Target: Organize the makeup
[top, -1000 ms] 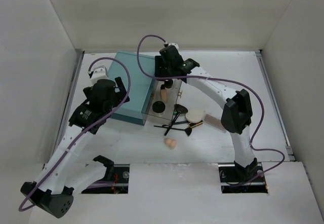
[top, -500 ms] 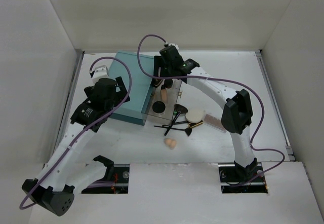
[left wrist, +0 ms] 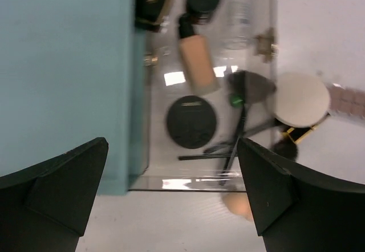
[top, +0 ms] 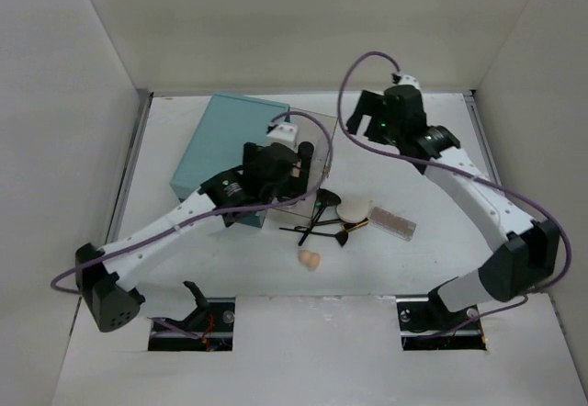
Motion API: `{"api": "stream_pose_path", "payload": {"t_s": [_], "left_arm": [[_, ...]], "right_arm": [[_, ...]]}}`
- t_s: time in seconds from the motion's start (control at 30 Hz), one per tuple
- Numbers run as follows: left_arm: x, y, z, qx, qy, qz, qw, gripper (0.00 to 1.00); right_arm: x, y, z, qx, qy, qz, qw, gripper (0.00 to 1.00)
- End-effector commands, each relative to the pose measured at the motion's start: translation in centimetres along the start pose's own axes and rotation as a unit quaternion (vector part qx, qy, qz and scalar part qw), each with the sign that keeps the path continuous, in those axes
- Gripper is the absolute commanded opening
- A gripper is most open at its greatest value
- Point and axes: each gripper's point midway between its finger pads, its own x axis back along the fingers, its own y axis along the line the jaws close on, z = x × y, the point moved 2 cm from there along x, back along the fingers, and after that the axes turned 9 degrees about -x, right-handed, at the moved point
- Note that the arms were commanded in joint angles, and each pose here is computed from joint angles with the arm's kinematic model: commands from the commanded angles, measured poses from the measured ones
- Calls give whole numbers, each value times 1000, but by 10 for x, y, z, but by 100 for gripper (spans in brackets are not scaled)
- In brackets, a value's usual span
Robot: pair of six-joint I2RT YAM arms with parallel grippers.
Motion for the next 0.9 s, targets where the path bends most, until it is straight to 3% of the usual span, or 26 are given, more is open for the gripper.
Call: {"api": "stream_pose_path", "payload": {"t_s": [0.0, 0.23, 0.4, 0.57, 0.87], "left_arm": [[4, -55, -36, -67, -55, 65, 994, 100], [1, -181, -21, -145, -28, 259, 955, 100], [-23, -223, 23, -188, 25, 292, 937, 100], [-68, -230, 69, -217, 88, 246, 940, 95], [-107, -218, 100, -224, 127, 202, 945, 82]], "right_arm": [[15, -43, -13, -42, -34, 31, 998, 100], [50, -100, -13, -84, -67, 67, 992, 100], [67, -125, -16, -104, -90, 81, 987, 100], [75, -136, -9, -109, -97, 84, 986, 100], [78, -145, -6, -114, -103, 88, 984, 100]]}}
